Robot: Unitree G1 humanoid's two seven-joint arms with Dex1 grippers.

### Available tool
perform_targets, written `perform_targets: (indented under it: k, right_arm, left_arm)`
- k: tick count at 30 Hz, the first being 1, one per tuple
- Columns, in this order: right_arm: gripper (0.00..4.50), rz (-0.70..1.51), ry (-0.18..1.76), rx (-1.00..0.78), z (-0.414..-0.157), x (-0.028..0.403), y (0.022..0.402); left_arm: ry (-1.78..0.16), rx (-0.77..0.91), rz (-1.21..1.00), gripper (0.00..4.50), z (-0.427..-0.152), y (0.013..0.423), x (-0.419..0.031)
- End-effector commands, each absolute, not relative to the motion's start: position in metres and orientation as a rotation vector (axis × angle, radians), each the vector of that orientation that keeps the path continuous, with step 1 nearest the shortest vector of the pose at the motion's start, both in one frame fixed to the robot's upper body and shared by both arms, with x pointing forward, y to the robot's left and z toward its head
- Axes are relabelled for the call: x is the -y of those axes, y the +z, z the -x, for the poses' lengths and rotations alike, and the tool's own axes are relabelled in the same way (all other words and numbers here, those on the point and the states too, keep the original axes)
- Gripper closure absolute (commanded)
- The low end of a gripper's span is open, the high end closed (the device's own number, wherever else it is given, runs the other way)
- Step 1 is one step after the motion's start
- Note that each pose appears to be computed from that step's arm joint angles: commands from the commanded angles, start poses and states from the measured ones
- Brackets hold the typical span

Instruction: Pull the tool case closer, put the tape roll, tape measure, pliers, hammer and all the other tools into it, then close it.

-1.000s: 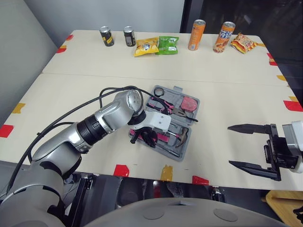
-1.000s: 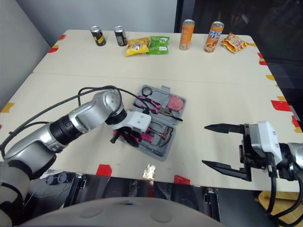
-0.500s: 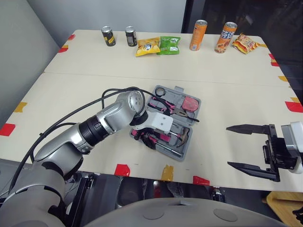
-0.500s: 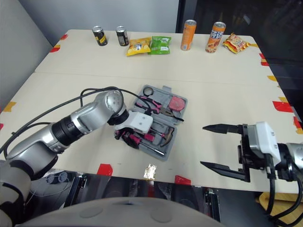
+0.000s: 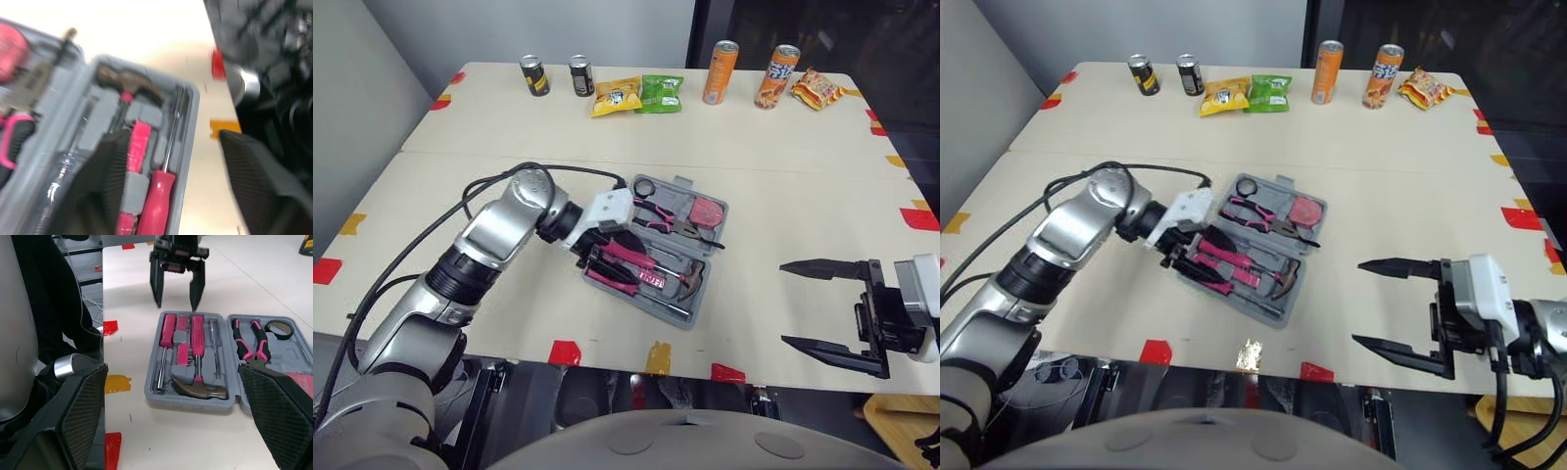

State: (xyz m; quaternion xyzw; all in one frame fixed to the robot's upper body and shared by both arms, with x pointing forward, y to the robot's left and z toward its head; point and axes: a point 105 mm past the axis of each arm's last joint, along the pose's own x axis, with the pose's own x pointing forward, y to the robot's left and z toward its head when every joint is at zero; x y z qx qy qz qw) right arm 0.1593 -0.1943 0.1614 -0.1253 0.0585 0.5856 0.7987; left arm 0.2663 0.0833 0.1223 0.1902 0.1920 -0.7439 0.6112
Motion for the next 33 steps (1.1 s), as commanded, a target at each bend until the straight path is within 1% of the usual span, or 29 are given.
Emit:
perform_targets:
  k: [1, 4, 5, 10, 13, 15, 18, 22, 24, 28, 29, 30, 33]
  right_arm:
    - [0.00, 0.267, 1.262, -0.093, -0.158, 0.191, 0.167]
    - [0.00, 0.264, 1.260, -0.089, -0.158, 0.191, 0.169]
    - [0.00, 0.264, 1.259, -0.088, -0.158, 0.191, 0.170]
    - [0.00, 0.266, 1.259, -0.089, -0.158, 0.191, 0.171]
    - [0.00, 0.269, 1.266, -0.088, -0.159, 0.189, 0.173]
    - [0.00, 0.271, 1.272, -0.091, -0.160, 0.189, 0.173]
    - [0.00, 0.270, 1.283, -0.093, -0.160, 0.187, 0.173]
    - [0.00, 0.258, 1.278, -0.079, -0.163, 0.184, 0.171]
    - [0.00, 0.224, 1.235, -0.040, -0.170, 0.180, 0.172]
    - [0.00, 0.164, 1.087, 0.004, -0.187, 0.170, 0.161]
    - [0.00, 0.143, 1.048, 0.016, -0.191, 0.167, 0.158]
    - [0.00, 0.117, 1.025, 0.025, -0.194, 0.164, 0.156]
    - [0.00, 0.061, 0.930, 0.052, -0.208, 0.154, 0.147]
  left_arm:
    - [-1.699, -0.386, -0.399, 3.19, -0.267, 0.112, -0.090]
    - [-1.689, -0.363, -0.395, 4.27, -0.267, 0.098, -0.089]
    - [-1.682, -0.359, -0.402, 4.45, -0.267, 0.092, -0.089]
    - [-1.664, -0.360, -0.446, 4.45, -0.269, 0.068, -0.082]
    - [-1.699, -0.454, -0.567, 4.45, -0.259, 0.033, -0.088]
    - [-1.724, -0.489, -0.617, 4.45, -0.252, 0.019, -0.093]
    - [-1.700, -0.492, -0.614, 4.45, -0.250, 0.012, -0.097]
    - [-1.634, -0.385, -0.456, 4.45, -0.255, 0.030, -0.092]
    - [-1.578, -0.291, -0.310, 4.45, -0.260, 0.053, -0.089]
    - [-1.332, -0.193, -0.079, 4.45, -0.280, 0.089, -0.104]
    - [-1.266, -0.143, -0.038, 4.45, -0.284, 0.097, -0.111]
    - [-1.215, -0.095, -0.013, 4.45, -0.287, 0.102, -0.117]
    - [-1.036, -0.062, 0.043, 4.45, -0.296, 0.109, -0.148]
